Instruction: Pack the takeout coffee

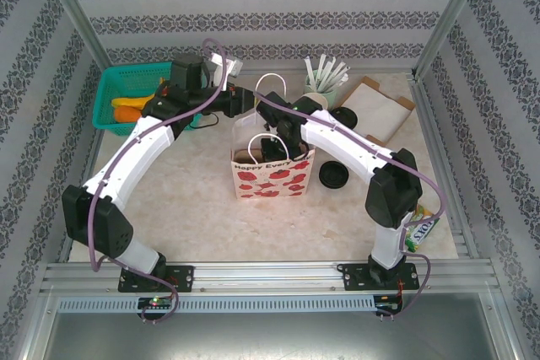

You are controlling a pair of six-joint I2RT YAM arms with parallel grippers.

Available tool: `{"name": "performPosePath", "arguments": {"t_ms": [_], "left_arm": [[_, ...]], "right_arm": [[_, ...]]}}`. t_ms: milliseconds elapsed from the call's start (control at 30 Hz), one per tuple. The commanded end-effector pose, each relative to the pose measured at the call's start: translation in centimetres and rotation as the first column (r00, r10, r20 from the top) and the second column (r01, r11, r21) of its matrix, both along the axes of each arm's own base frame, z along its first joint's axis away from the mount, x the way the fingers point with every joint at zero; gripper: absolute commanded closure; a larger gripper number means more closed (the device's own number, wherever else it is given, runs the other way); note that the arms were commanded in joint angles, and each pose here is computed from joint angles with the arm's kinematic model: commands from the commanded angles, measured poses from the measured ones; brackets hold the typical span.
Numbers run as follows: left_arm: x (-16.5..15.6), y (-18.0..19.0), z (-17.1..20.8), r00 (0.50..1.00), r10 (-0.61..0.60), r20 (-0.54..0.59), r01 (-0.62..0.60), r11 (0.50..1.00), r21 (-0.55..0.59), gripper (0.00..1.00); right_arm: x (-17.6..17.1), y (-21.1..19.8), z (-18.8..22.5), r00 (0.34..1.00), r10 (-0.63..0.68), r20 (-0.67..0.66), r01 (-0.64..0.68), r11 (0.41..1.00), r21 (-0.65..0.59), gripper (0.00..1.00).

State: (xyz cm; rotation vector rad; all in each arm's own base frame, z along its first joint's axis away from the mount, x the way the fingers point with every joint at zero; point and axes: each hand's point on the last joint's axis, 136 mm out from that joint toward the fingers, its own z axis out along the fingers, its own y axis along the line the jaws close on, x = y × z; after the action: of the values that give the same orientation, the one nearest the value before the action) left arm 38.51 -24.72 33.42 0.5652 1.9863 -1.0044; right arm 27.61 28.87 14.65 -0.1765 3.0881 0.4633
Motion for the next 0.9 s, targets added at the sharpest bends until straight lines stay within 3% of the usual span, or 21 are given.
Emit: {"name": "performPosePath", "arguments": {"t_ms": [0, 267, 367, 533, 700, 767, 867], "left_arm": [[-2.2, 0.3, 1.9, 0.997, -0.044, 0.062, 0.044, 0.999, 0.002, 0.68], [-5.8, 1.3, 3.9, 0.986, -0.078, 0.148, 0.081, 0.997, -0.015, 0.52], [-8.8, 1.1, 4.7, 0.962, -0.17, 0.214, 0.181, 0.983, -0.032, 0.45], [-14.1, 0.4, 5.4, 0.891, -0.38, 0.247, 0.403, 0.914, -0.045, 0.37], [-17.0, 0.0, 4.9, 0.83, -0.485, 0.275, 0.509, 0.861, -0.019, 0.32], [-17.1, -0.4, 4.2, 0.833, -0.48, 0.277, 0.499, 0.866, 0.0, 0.31], [-15.4, -1.0, 2.9, 0.876, -0.394, 0.28, 0.386, 0.919, 0.087, 0.31]], "right_arm": [[-0.6, -0.1, -2.1, 0.998, 0.034, -0.045, -0.035, 0.999, -0.037, 1.0], [-0.8, 0.4, -3.1, 0.996, 0.055, -0.073, -0.057, 0.998, -0.02, 1.0], [-0.6, 0.7, -3.1, 0.996, 0.057, -0.07, -0.058, 0.998, -0.013, 1.0], [-0.4, 0.8, -3.0, 0.996, 0.061, -0.068, -0.062, 0.998, -0.015, 1.0], [-0.2, 0.9, -2.9, 0.997, 0.057, -0.057, -0.058, 0.998, -0.013, 1.0], [-0.2, 0.8, -3.0, 0.997, 0.057, -0.059, -0.058, 0.998, -0.017, 1.0], [-0.2, 1.0, -2.9, 0.997, 0.057, -0.058, -0.058, 0.998, -0.014, 1.0]]}}
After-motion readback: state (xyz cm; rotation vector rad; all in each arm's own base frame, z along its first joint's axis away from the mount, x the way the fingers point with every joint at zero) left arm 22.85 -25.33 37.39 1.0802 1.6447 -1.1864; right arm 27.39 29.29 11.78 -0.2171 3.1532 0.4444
